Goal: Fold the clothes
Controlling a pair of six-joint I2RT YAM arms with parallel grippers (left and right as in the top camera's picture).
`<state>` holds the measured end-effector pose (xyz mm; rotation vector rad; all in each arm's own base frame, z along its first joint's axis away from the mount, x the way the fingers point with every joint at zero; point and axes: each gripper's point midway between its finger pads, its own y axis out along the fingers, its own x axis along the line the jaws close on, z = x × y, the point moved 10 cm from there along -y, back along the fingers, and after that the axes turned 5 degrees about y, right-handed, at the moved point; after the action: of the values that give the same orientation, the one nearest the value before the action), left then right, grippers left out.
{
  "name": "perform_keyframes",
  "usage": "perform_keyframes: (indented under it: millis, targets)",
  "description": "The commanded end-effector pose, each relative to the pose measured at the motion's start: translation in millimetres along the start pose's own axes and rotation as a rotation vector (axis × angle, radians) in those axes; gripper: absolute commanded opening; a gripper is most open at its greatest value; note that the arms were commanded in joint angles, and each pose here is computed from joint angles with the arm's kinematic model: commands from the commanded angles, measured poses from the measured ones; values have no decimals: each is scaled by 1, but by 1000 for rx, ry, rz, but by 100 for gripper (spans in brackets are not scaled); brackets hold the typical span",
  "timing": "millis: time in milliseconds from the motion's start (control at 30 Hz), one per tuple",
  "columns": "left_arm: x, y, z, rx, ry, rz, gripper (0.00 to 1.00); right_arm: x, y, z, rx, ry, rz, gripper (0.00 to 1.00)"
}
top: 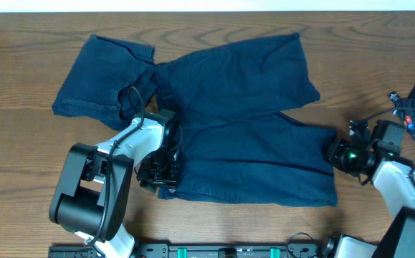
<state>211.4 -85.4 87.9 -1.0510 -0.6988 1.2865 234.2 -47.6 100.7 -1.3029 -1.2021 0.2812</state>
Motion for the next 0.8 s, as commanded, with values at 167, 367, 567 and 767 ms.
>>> perform_keyframes:
  millis: [167,367,567,767]
  targets:
    - [-4,-7,-6,-29,5,53,54,26,12,2,37,-157,-285,3]
    - [-4,-8,-7,-40,8,52,55,16,19,2,20,-92,-139,4]
    - [-4,-8,-7,-39,7,52,36,0,45,11,39,0,62,4]
    - [-4,-8,-5,-28,5,50,6,-10,65,-7,-82,117,98,1]
